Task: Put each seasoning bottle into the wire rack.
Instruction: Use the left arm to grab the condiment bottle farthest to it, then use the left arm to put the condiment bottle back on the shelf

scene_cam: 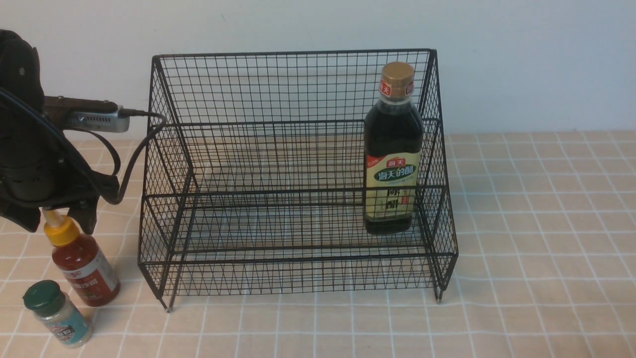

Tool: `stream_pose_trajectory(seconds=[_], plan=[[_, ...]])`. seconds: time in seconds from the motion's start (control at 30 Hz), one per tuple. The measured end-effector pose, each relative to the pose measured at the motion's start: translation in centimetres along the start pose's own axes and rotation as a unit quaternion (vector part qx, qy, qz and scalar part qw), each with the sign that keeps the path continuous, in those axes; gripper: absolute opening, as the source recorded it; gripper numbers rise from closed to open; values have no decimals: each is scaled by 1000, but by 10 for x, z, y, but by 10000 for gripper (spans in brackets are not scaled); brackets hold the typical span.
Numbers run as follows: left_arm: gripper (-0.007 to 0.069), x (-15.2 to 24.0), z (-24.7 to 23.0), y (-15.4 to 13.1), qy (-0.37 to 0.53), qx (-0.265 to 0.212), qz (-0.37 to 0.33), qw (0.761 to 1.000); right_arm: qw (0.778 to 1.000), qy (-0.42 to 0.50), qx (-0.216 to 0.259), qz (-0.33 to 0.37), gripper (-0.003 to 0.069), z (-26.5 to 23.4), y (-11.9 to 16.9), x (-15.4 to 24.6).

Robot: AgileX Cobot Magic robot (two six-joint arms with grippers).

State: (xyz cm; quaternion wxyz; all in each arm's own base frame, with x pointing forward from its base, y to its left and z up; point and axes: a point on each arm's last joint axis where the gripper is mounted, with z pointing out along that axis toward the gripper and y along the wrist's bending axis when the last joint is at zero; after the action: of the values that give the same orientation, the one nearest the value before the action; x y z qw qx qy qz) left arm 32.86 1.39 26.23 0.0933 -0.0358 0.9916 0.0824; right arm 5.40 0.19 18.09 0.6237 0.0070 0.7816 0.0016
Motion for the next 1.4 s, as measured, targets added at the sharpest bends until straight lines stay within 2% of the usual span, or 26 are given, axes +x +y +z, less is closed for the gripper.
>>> stream_pose_trajectory(seconds=[0.27, 0.37, 0.53, 0.87, 1.13, 1.4], plan=[[475, -1, 9, -2, 17, -1, 2, 1000, 1000, 0, 0, 0, -15, 0, 0, 0], [426, -1, 10, -2, 20, -1, 2, 1000, 1000, 0, 0, 0, -15, 0, 0, 0], [293, -2, 10, -2, 18, -1, 2, 1000, 1000, 0, 0, -1, -15, 0, 0, 0], [293, -1, 7, -1, 14, -2, -1, 1000, 1000, 0, 0, -1, -15, 0, 0, 0], [293, 2, -41, 8, -40, 0, -21, 999, 1000, 0, 0, -1, -15, 0, 0, 0], [290, 9, -133, 9, -150, 37, -37, 987, 1000, 0, 0, -1, -15, 0, 0, 0]])
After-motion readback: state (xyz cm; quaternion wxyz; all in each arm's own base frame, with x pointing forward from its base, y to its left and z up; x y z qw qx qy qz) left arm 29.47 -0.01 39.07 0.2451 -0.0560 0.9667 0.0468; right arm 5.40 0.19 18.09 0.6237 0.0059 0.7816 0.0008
